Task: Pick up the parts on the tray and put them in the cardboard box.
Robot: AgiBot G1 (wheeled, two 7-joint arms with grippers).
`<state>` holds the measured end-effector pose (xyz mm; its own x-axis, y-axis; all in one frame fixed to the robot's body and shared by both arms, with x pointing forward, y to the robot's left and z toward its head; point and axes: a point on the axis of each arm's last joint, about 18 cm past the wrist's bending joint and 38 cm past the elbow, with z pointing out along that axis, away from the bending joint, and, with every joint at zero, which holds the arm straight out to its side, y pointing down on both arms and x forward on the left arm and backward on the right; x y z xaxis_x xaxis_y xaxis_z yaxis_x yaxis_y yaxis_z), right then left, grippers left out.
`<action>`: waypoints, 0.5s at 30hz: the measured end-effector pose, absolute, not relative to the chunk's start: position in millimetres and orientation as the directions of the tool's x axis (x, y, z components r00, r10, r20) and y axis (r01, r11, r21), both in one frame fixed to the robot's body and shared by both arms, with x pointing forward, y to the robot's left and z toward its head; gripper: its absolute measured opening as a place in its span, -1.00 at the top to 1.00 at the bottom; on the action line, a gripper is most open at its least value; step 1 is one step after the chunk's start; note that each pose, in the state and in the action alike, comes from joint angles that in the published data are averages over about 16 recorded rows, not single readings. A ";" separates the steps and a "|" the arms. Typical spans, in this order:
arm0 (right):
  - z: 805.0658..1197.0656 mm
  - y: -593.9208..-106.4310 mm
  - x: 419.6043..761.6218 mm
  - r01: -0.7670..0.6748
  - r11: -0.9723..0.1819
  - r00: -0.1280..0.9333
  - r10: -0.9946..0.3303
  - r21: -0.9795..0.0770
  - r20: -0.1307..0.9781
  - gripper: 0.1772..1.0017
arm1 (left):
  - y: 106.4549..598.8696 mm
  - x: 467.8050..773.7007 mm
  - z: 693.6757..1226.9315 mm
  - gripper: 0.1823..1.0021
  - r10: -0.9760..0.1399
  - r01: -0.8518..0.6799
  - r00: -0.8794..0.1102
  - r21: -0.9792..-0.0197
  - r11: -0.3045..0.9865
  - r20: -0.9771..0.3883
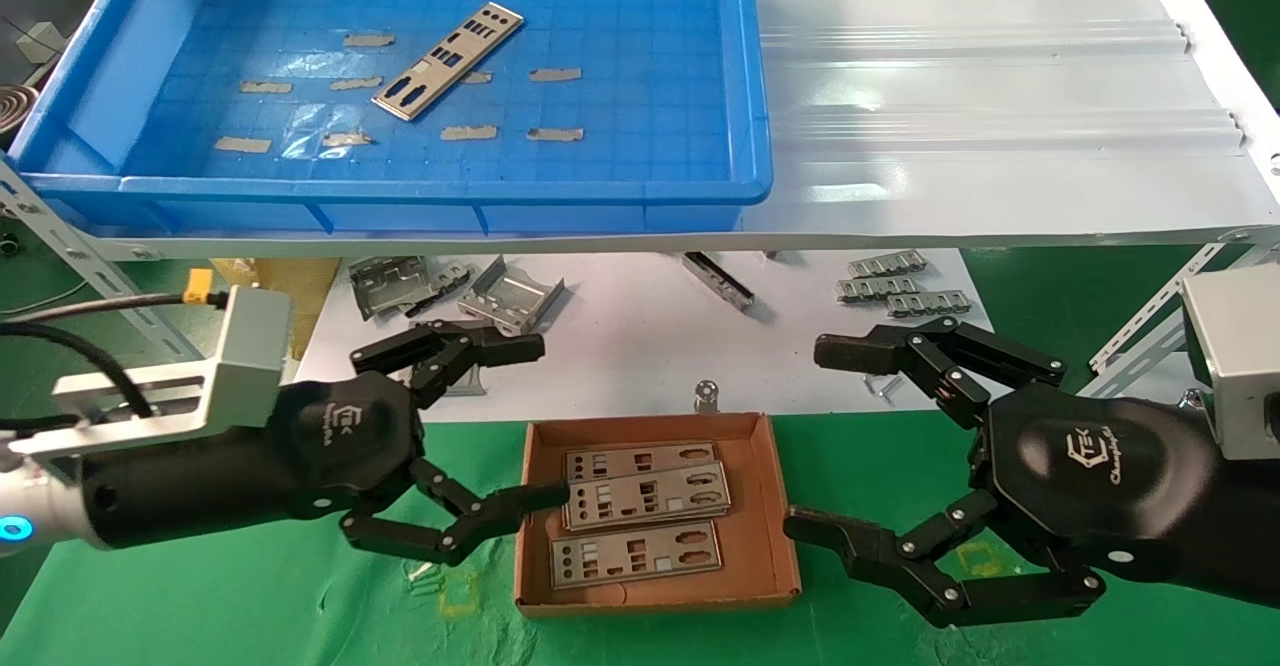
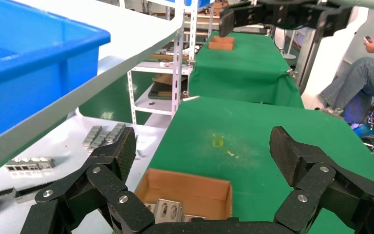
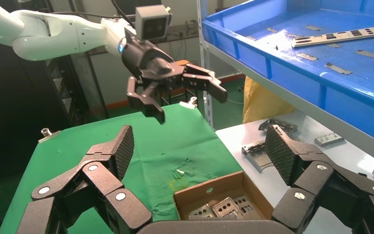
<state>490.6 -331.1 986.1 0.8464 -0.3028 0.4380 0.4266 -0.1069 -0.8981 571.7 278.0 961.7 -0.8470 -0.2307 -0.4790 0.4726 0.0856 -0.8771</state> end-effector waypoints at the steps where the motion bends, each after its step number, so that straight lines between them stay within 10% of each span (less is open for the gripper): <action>1: 986.1 -331.1 490.6 0.427 -0.107 0.846 -0.303 -0.898 0.438 -1.00 | 279.7 568.3 963.2 -1.00 -0.231 0.473 -0.847 -0.877 0.084 -0.479; 15: 986.1 -331.1 490.6 0.427 -0.107 0.846 -0.303 -0.898 0.438 -1.00 | 296.6 515.8 982.4 -1.00 -0.211 0.472 -0.852 -0.877 0.087 -0.479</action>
